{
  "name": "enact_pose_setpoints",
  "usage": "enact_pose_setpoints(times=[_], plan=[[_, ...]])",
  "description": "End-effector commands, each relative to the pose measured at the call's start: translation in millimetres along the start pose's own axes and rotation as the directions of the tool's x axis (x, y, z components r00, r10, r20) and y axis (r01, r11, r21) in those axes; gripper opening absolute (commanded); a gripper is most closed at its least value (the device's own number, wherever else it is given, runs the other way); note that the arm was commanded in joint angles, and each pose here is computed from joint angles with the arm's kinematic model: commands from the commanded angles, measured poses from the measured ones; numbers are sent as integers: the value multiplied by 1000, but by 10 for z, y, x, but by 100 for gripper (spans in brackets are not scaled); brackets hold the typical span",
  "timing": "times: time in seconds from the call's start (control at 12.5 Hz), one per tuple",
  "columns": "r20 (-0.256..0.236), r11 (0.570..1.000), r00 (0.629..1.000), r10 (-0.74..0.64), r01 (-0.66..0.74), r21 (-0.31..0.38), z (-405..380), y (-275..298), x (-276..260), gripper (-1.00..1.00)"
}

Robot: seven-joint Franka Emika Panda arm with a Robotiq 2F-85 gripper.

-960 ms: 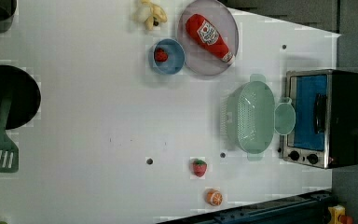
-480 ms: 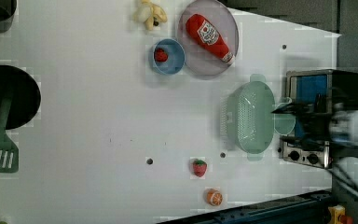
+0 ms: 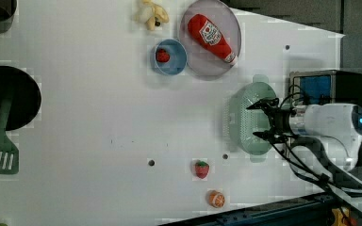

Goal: Drag strainer right to left.

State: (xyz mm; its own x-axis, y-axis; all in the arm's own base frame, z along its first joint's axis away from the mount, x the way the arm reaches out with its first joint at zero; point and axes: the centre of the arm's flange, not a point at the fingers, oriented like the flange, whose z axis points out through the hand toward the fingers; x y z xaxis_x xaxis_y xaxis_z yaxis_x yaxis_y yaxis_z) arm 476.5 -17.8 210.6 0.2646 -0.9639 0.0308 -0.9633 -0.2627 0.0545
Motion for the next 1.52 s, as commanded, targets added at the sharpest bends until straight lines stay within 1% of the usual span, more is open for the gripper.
enact_pose_setpoints(times=[0.08, 0.32, 0.56, 0.88, 1.12, 1.52], plan=[[6, 982, 984, 181, -181, 53, 191, -91, -92, 100], [9, 984, 985, 170, -170, 53, 465, -92, -173, 100], [18, 983, 985, 174, -175, 50, 506, -120, -270, 100], [44, 967, 968, 246, -248, 49, 489, -193, -591, 100], [57, 974, 975, 216, -219, 53, 461, -253, -858, 100], [86, 971, 969, 231, -235, 43, 457, -305, -1370, 100]])
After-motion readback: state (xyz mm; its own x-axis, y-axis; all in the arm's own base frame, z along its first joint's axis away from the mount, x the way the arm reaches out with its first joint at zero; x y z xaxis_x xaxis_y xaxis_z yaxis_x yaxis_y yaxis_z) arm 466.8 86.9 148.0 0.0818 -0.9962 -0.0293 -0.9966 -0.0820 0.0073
